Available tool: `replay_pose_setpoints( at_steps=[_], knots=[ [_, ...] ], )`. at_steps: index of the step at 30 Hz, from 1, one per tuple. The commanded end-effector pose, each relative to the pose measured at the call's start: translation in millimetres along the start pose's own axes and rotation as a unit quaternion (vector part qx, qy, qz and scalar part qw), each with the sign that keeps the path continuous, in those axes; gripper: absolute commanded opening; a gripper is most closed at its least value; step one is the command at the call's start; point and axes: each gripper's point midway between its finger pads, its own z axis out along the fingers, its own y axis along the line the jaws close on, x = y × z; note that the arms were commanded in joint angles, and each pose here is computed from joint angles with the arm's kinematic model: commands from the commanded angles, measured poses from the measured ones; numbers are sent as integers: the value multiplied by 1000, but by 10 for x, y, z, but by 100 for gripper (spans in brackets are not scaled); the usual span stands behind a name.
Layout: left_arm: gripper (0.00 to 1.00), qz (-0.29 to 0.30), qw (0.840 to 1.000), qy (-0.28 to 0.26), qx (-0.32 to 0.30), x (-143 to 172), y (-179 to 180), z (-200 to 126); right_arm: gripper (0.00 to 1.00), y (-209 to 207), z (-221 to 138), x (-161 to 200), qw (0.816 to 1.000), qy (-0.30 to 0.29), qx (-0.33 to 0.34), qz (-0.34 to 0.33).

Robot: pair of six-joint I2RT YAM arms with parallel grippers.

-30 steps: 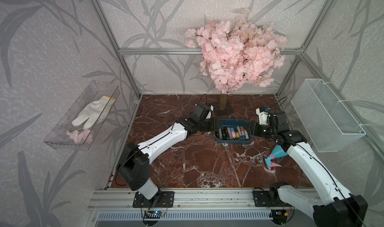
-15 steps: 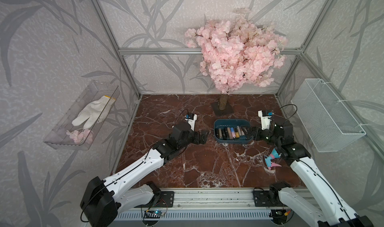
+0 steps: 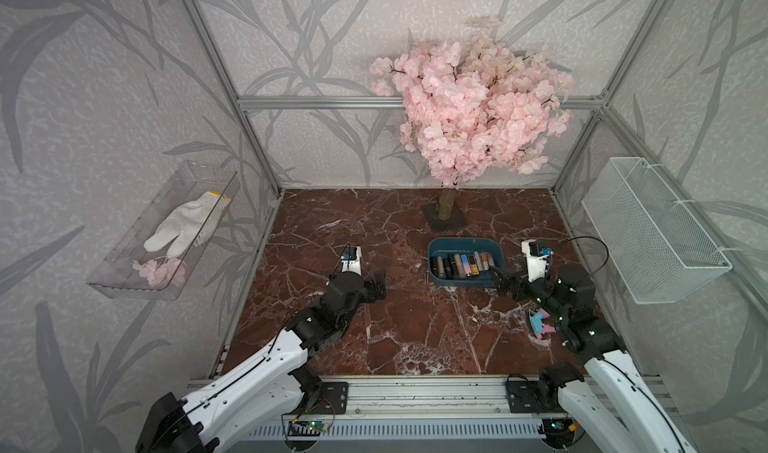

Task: Put the lipstick into the storage box
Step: Reset both arms

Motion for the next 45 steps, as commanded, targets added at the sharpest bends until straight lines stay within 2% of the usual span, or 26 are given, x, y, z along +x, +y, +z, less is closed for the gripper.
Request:
replay_pose_setpoints(
  at_steps=[1, 6, 11, 16, 20, 25, 30, 38, 41, 45],
  knots=[
    [100, -17, 996, -54, -69, -92, 329, -121, 99, -181, 10, 107, 999, 6, 50, -19],
    [100, -26, 989, -76, -127, -49, 670, -327, 99, -385, 83, 203, 995, 18, 99, -26],
    [100, -20, 982, -77, -174, 10, 925, -484, 99, -584, 225, 194, 989, 24, 140, -44],
    [100, 1, 977, -74, -202, 42, 1067, -551, 99, -801, 507, 254, 986, 35, 156, -39],
    [100, -6, 974, -86, -210, 5, 1128, -593, 99, -980, 771, 282, 985, 40, 162, -39],
    [100, -3, 974, -77, -213, 3, 1137, -513, 99, -1242, 1088, 402, 984, 48, 170, -28],
    [100, 1, 975, -60, -216, -40, 1144, -376, 99, -1377, 1259, 500, 984, 49, 169, -24],
    [100, 5, 972, -46, -232, -99, 1247, -119, 99, -1499, 1354, 509, 982, 65, 178, -2],
    [100, 12, 968, -42, -248, -143, 1311, -39, 99, -1493, 1336, 483, 983, 34, 178, 1],
    [100, 13, 965, -43, -257, -235, 1405, 62, 99, -1471, 1312, 489, 984, 26, 175, -3]
  ],
)
